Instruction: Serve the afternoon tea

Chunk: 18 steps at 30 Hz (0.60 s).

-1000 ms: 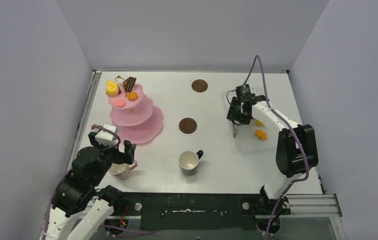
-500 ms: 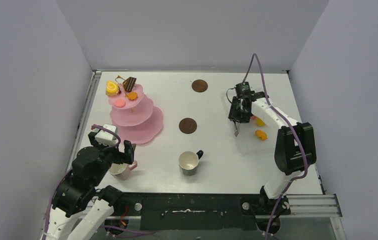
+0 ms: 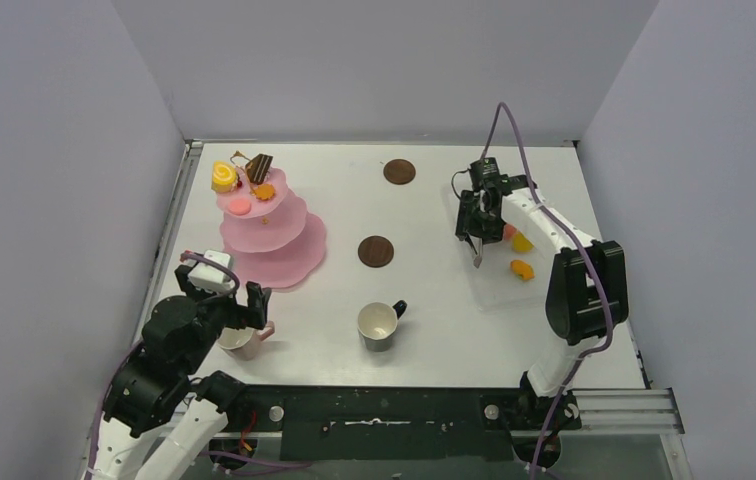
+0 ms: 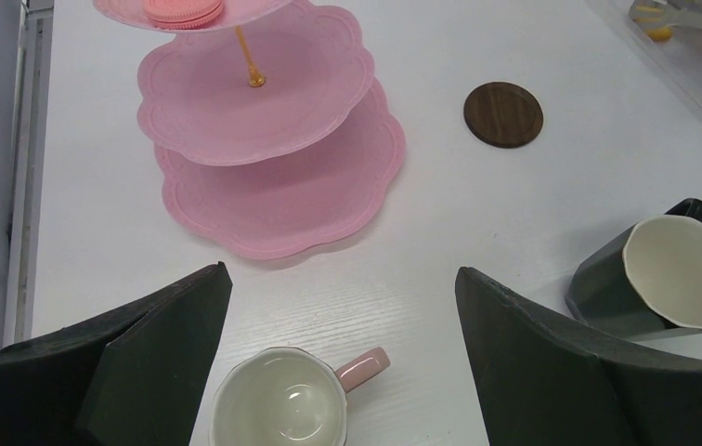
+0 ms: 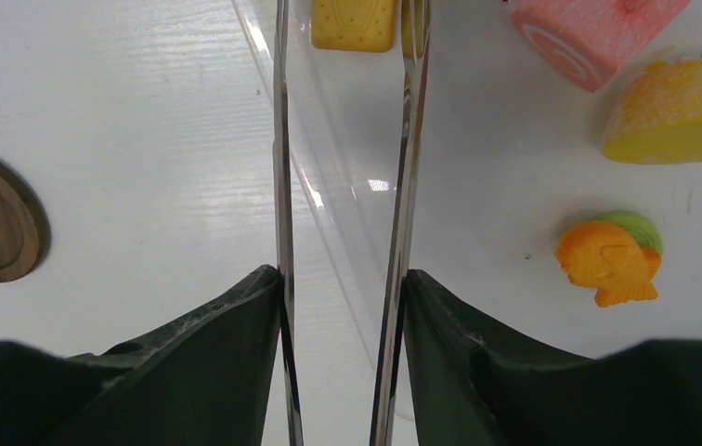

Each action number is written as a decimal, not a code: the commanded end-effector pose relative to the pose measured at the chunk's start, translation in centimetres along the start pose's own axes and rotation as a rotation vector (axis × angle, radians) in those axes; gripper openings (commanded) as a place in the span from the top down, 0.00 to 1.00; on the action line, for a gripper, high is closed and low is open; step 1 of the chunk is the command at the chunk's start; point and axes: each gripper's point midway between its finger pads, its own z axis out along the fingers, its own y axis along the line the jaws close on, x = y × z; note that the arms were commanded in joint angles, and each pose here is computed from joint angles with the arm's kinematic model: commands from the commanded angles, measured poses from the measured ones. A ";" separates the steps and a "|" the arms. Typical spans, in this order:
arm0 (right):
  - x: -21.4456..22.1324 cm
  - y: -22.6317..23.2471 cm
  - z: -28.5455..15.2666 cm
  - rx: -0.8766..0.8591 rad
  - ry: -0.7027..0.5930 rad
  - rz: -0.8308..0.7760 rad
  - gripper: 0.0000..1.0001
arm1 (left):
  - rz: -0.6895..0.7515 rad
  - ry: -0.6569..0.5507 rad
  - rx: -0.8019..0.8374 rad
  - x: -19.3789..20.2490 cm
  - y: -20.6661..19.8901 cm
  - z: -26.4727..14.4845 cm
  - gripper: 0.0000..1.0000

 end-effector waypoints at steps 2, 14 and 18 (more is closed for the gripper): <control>-1.3 0.2 -0.8 -0.007 -0.009 -0.043 0.52 | -0.009 -0.080 -0.001 -1.9 0.1 -0.2 0.10; -0.8 0.3 -0.9 0.024 0.035 -0.104 0.60 | -0.011 -0.084 -0.004 -2.0 0.1 -0.3 0.10; -1.0 0.2 -1.2 0.037 0.032 -0.113 0.61 | -0.012 -0.085 -0.004 -2.0 0.1 -0.3 0.10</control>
